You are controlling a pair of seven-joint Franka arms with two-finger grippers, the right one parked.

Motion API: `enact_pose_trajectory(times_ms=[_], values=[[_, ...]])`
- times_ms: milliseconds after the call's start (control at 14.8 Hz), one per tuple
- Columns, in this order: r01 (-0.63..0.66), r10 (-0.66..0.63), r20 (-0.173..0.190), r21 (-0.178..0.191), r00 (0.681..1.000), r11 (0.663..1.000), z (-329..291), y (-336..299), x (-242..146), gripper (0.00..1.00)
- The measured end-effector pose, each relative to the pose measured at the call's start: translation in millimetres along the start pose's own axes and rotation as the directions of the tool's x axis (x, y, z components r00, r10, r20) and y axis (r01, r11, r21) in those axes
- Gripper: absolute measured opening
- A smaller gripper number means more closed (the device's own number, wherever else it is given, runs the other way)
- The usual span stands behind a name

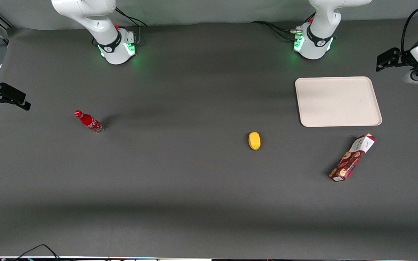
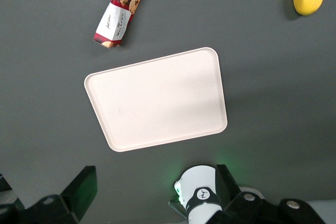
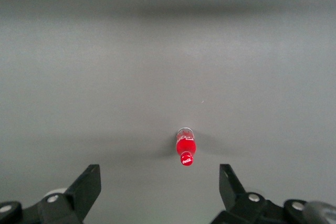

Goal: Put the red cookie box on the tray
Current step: 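Move the left gripper down toward the red plaid cookie box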

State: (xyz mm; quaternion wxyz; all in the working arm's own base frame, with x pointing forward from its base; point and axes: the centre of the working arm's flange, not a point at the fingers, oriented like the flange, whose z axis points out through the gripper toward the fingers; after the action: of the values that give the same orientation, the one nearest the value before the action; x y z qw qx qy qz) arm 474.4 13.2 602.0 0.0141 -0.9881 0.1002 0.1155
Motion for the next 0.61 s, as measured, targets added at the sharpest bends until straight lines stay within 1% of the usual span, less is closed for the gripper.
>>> enact_pose_trajectory(times_ms=[202,472,607], values=[[0.007,-0.007,0.002,-0.003,1.0,1.0,-5,-4,-4,1.0],[0.019,-0.019,-0.004,-0.007,1.0,1.0,-6,-11,-3,1.0],[0.034,-0.034,-0.032,-0.011,0.999,0.999,6,-33,16,1.0]])
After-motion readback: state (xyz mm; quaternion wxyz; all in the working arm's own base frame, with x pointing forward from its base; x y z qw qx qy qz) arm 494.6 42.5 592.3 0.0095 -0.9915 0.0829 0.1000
